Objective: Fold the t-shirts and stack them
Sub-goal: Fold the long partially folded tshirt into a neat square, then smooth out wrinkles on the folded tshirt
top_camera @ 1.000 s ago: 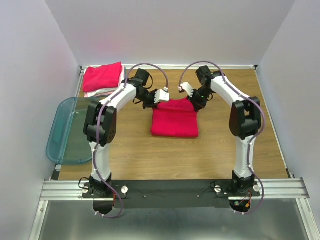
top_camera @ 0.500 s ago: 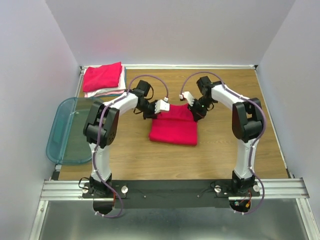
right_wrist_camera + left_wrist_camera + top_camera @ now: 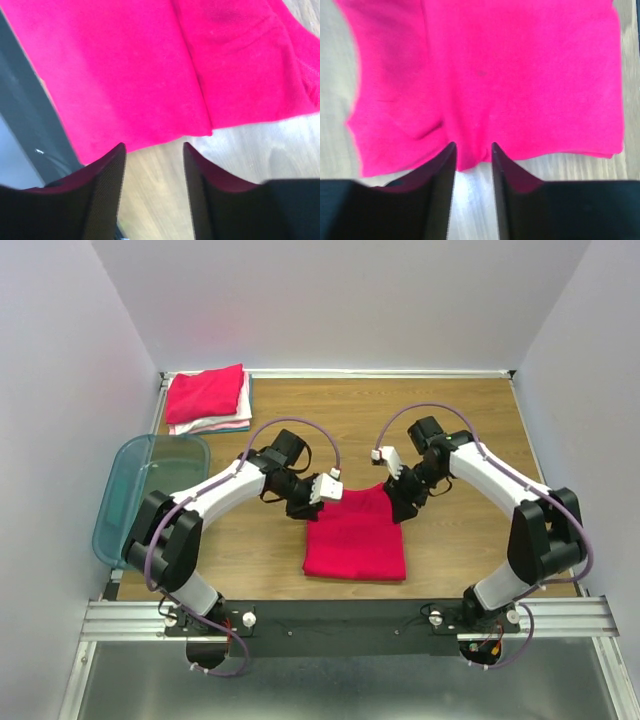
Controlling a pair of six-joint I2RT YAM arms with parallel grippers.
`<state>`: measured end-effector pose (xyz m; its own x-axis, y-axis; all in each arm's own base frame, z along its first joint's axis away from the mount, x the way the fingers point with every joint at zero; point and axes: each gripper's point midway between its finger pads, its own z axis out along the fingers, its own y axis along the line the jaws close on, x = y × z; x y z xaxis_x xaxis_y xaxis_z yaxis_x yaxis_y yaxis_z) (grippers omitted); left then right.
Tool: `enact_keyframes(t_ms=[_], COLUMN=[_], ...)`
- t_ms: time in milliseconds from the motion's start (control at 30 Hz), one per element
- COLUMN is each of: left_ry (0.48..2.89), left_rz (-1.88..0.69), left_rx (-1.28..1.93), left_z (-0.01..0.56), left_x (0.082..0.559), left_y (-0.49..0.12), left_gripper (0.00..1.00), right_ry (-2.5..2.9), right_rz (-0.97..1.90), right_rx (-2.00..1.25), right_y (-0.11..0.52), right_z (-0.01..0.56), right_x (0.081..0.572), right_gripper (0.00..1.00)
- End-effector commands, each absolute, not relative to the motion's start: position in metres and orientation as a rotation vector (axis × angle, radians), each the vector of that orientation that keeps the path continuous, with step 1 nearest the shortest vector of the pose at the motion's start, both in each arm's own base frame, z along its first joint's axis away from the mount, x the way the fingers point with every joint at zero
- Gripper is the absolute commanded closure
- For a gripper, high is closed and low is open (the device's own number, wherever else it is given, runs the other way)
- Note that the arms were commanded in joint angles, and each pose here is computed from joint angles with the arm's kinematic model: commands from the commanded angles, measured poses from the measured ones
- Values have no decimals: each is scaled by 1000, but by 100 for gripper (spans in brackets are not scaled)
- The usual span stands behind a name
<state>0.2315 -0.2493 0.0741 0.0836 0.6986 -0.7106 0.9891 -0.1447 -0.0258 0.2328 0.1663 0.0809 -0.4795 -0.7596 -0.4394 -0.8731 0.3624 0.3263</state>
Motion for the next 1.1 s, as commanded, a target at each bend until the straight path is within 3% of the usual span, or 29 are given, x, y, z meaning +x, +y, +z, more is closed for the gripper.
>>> enact_keyframes(t_ms=[0,200,300,400,533,1067], left_ry=[1568,1481,1507,1546,1612,1708], left_rz=[-842,-861,-878,-889,-921,-984], left_rx=[1812,1822,1829,1803,1813,1860], left_z=[124,148,136,119,95,43], left_x=[237,235,237,245,247,246], left_y=[-265,-303,-319,-333,-344,-349], left_gripper=[55,54,54,54,54,57], right_ry=[2456,2450,2493,2480,2513,2554], right_rz=[825,938,1093,1198,1350,1547], right_rx=[-1327,-1145,-985,-889,-802,-753], right_y=[174,193,199,212,224,231], right_z=[103,126,123,130,121,92], right_x=[227,278,305,328,332,313], right_gripper=[40,43,51,67,73,77])
